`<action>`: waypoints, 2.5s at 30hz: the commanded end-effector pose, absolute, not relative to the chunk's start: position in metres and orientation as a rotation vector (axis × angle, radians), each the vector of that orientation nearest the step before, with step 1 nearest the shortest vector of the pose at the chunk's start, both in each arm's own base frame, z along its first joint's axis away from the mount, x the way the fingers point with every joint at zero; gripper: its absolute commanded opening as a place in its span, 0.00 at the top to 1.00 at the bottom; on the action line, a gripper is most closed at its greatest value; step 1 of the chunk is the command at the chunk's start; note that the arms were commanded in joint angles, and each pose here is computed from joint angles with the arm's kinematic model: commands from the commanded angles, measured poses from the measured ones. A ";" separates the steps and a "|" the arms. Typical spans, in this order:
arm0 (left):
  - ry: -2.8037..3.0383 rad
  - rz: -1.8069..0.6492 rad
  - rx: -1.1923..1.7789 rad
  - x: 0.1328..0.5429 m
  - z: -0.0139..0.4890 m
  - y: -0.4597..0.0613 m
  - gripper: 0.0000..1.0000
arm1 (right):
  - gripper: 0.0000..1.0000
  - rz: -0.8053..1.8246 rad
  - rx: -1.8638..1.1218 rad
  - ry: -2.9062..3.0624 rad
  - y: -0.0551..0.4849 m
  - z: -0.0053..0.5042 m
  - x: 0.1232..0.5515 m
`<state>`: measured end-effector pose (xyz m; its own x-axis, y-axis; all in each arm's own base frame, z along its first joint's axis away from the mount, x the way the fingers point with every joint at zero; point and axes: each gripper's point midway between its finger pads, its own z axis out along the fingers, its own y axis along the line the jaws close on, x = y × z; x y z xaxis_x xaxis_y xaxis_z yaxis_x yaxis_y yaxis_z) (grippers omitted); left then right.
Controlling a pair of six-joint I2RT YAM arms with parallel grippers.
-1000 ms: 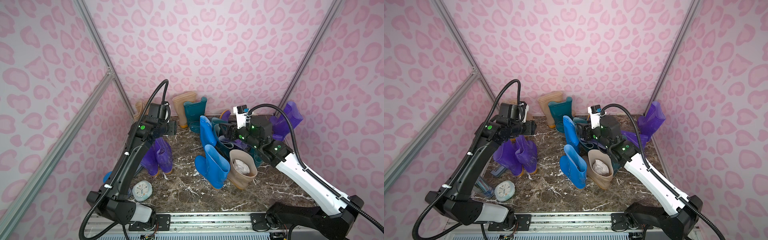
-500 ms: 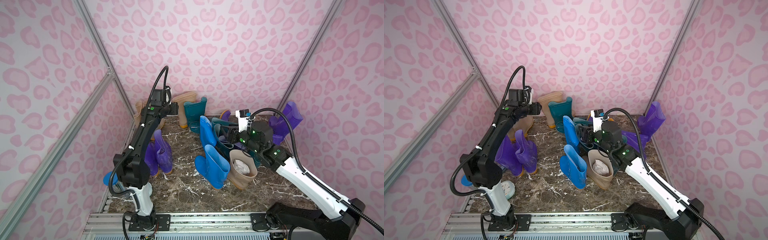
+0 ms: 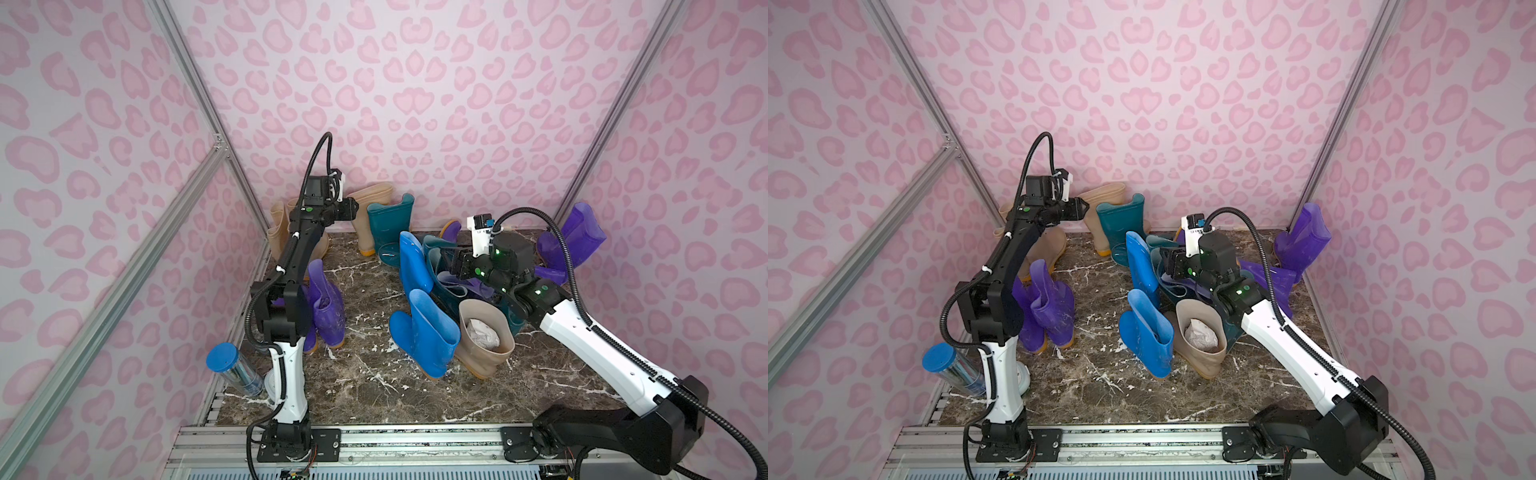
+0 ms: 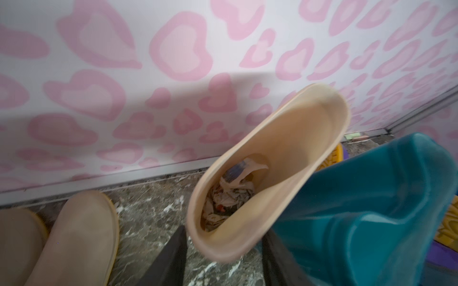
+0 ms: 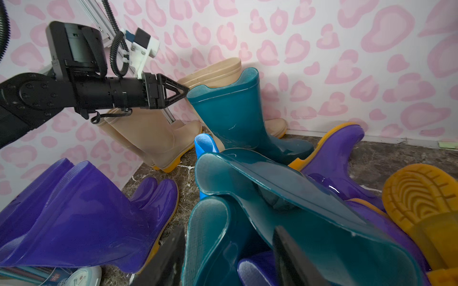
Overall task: Match and arrange rain boots in pairs
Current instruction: Adjust the rain boot at the center of the board, then pair a pair of rain boots at the corner of the board.
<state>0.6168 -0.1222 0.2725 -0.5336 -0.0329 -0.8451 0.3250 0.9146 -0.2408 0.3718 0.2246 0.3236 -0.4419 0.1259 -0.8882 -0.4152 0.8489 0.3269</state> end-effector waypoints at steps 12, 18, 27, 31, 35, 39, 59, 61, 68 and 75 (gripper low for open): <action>1.990 -0.483 0.270 0.630 0.292 -0.130 0.98 | 0.42 0.634 -0.229 1.906 0.222 0.333 0.385; 1.986 -0.117 -0.012 0.624 0.328 -0.058 0.98 | 0.42 0.672 -0.230 1.871 0.223 0.343 0.383; 2.065 -0.129 -0.198 0.594 0.313 -0.036 0.98 | 0.42 0.727 -0.251 1.831 0.228 0.350 0.379; 2.088 -0.261 -0.217 0.578 0.298 -0.052 0.98 | 0.42 0.740 -0.257 1.816 0.229 0.355 0.377; 2.103 -0.288 -0.220 0.562 0.299 -0.060 0.98 | 0.42 0.740 -0.258 1.810 0.228 0.357 0.374; 2.129 -0.254 -0.241 0.542 0.298 -0.056 0.98 | 0.42 0.749 -0.261 1.806 0.228 0.359 0.371; 2.170 -0.228 -0.079 0.482 0.313 -0.081 0.17 | 0.39 0.765 -0.244 1.789 0.227 0.373 0.368; 2.172 -0.206 -0.057 0.489 0.318 -0.078 0.07 | 0.36 0.758 -0.238 1.794 0.227 0.371 0.368; 2.292 -0.263 0.065 0.528 0.294 -0.090 0.00 | 0.32 0.757 -0.255 1.800 0.231 0.369 0.369; 2.334 -0.364 0.125 0.563 0.259 -0.102 0.28 | 0.31 0.737 -0.260 1.823 0.232 0.363 0.374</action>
<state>0.5609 -0.0940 0.2626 -0.6985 -0.0456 -0.7142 0.1387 0.9704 -0.1976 0.3707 0.2314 0.3658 -0.3752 0.1852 -0.9083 -0.5130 0.7746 0.3699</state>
